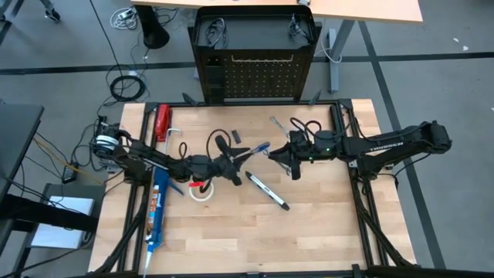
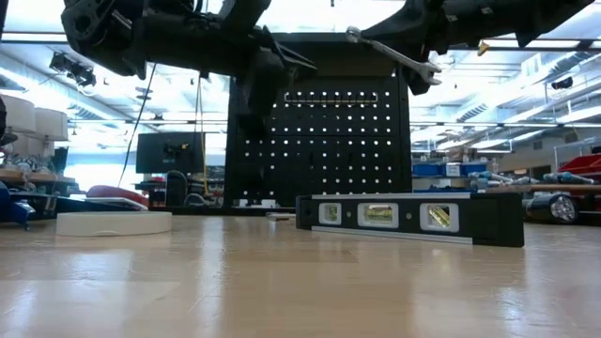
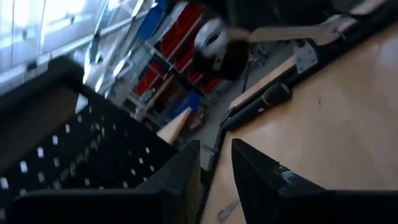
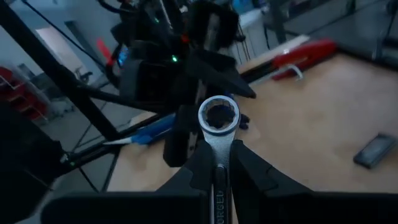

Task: Hang tools onto peg board
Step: Hang the bottom wrench onto the black pegboard

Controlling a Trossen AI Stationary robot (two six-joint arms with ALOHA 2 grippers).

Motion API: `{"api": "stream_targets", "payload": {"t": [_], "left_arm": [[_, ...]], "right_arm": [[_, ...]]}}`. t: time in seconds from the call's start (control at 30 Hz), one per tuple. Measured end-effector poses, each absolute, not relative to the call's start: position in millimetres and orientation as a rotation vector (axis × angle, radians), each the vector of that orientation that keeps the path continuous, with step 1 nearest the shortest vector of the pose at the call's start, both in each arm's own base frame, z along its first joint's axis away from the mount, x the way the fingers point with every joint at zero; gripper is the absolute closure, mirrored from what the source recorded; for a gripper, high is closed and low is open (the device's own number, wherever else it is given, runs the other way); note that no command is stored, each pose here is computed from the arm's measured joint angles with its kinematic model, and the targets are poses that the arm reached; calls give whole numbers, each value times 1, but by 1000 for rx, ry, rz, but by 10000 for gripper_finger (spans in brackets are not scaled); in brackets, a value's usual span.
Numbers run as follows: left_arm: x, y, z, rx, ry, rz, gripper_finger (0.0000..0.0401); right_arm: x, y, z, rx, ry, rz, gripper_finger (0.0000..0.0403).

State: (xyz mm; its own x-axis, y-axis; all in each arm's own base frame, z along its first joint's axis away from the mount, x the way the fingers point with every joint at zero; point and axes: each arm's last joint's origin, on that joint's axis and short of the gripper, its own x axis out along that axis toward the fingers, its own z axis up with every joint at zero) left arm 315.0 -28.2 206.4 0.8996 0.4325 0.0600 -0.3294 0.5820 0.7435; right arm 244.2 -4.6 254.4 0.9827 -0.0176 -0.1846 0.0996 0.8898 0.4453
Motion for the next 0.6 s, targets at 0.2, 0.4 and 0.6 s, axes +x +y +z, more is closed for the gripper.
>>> {"api": "stream_targets", "payload": {"t": [0.2,0.4,0.6], "left_arm": [[316,-30,205,1104,165,373,302],[315,-30,209,1132,144,388,302],[316,-34,203,1183,155,290,302]], "right_arm": [[253,-8,240,524,239,-69,361],[265,-10,227,571,268,-25,361],[272,-13,219,609,276,13,361]]}}
